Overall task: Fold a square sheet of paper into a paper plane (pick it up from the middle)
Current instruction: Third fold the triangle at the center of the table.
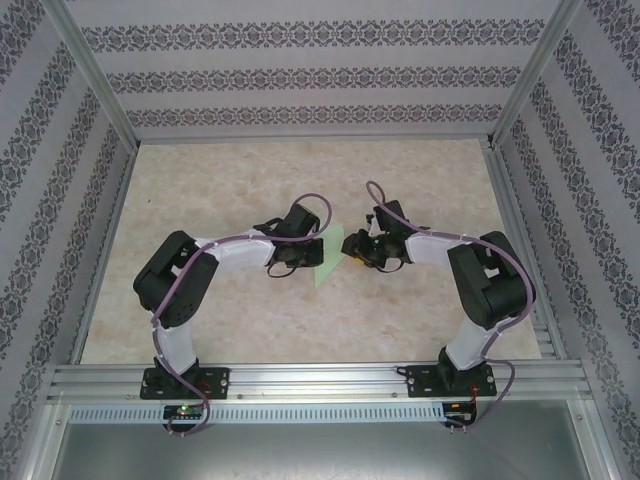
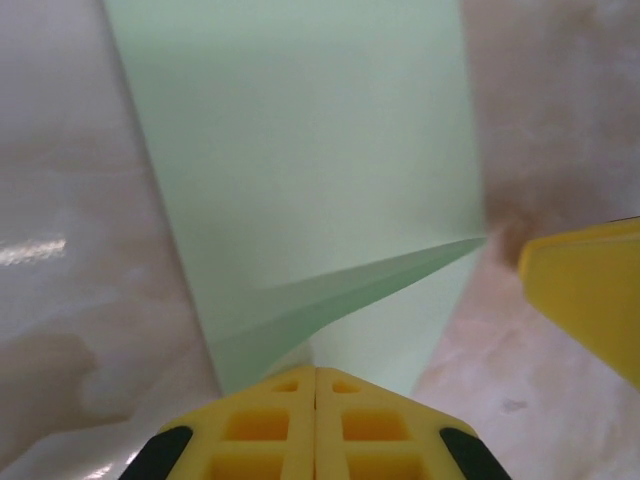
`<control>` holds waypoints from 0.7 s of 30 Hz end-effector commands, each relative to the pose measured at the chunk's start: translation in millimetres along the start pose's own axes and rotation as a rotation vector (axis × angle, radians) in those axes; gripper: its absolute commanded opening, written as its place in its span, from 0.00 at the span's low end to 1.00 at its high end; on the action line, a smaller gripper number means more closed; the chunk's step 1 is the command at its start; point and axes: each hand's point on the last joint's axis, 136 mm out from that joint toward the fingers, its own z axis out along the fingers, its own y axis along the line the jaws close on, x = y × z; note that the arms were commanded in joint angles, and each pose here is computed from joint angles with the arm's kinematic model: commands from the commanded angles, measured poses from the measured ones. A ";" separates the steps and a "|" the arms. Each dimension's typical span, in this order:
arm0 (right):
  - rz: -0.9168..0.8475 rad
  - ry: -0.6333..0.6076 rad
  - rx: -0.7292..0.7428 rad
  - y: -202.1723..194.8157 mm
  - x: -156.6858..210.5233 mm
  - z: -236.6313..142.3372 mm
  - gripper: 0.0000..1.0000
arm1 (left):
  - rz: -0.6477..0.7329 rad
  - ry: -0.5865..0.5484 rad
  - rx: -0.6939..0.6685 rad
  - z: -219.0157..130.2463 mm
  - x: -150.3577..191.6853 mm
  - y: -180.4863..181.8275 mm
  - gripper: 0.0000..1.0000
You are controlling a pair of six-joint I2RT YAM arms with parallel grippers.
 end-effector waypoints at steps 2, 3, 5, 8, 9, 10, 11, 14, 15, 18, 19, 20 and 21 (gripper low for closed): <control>-0.019 -0.004 -0.047 16.2 -7.2 6.7 0.38 | 0.016 0.011 -0.071 3.0 3.6 10.8 0.07; -0.021 -0.001 -0.048 16.8 -7.7 8.0 0.38 | 0.015 0.015 -0.082 4.0 4.8 13.5 0.06; -0.022 0.003 -0.050 17.6 -7.9 9.7 0.37 | 0.012 0.024 -0.095 6.4 8.1 17.4 0.06; -0.027 0.012 -0.055 19.7 -7.1 12.4 0.33 | -0.001 0.039 -0.104 10.2 13.9 22.7 0.06; -0.031 0.016 -0.059 20.9 -6.9 13.0 0.33 | -0.006 0.041 -0.106 10.9 15.0 24.0 0.06; -0.033 0.018 -0.060 21.7 -6.7 13.7 0.32 | -0.009 0.045 -0.110 11.7 16.4 25.7 0.06; -0.033 0.020 -0.061 21.9 -6.7 14.1 0.32 | -0.012 0.049 -0.113 12.3 17.4 26.9 0.06; -0.034 0.028 -0.065 23.0 -5.6 15.7 0.32 | -0.027 0.050 -0.124 13.1 18.8 31.3 0.06; -0.033 0.027 -0.067 23.1 -6.2 15.8 0.32 | -0.030 0.049 -0.125 13.2 19.0 32.0 0.06; -0.033 0.031 -0.073 24.1 -5.8 16.0 0.32 | -0.038 0.056 -0.127 13.8 20.5 34.5 0.06; -0.030 0.033 -0.075 24.3 -5.5 16.3 0.32 | -0.040 0.057 -0.128 14.1 21.0 34.8 0.06; -0.031 0.033 -0.081 25.9 -6.0 16.5 0.32 | -0.040 0.056 -0.128 13.8 20.9 34.8 0.06; -0.028 0.035 -0.090 27.2 -5.9 16.7 0.32 | -0.043 0.058 -0.132 14.0 21.3 36.4 0.06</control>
